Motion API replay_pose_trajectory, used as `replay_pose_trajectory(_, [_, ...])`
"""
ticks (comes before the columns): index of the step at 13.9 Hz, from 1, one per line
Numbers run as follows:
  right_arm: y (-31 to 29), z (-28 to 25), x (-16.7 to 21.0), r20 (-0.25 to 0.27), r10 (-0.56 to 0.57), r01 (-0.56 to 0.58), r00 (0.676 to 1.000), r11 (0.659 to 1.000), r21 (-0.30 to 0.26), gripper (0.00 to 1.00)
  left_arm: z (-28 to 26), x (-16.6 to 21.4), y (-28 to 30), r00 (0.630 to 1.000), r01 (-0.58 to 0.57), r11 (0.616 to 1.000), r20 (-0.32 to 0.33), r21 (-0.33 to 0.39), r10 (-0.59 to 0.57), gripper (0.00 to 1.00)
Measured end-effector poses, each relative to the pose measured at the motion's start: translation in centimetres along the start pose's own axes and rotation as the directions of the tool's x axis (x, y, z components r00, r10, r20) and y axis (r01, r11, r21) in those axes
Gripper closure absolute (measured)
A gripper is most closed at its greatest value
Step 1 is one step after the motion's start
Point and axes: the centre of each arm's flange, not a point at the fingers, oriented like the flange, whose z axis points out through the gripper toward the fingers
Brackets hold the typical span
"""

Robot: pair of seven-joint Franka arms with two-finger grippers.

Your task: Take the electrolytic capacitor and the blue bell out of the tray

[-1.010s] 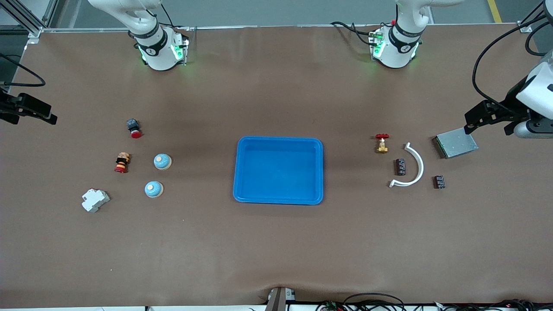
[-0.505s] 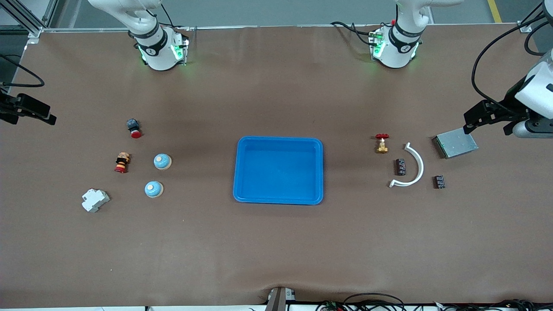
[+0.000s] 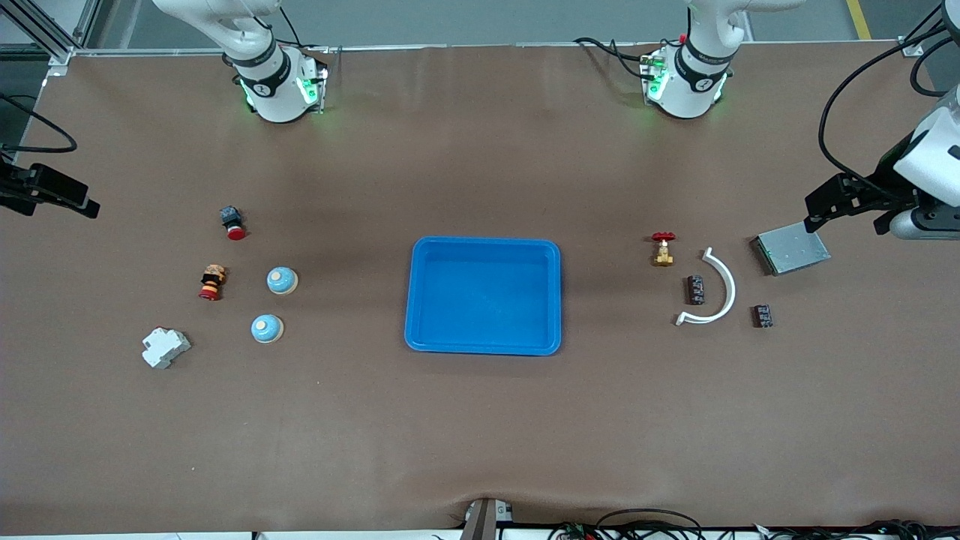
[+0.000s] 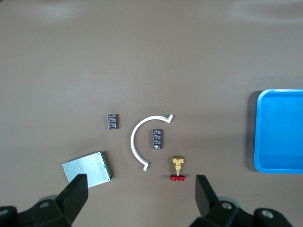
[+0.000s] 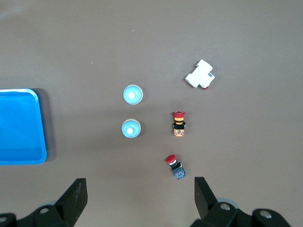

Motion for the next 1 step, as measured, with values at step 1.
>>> replay_pose_trajectory(1, [0.00, 0.00, 0.00, 0.000, 0.001, -0.001, 1.000, 1.000, 0.000, 0.00, 0.00, 0.00, -0.01, 1.000, 0.000, 1.000, 0.000, 0.000, 0.000, 0.00])
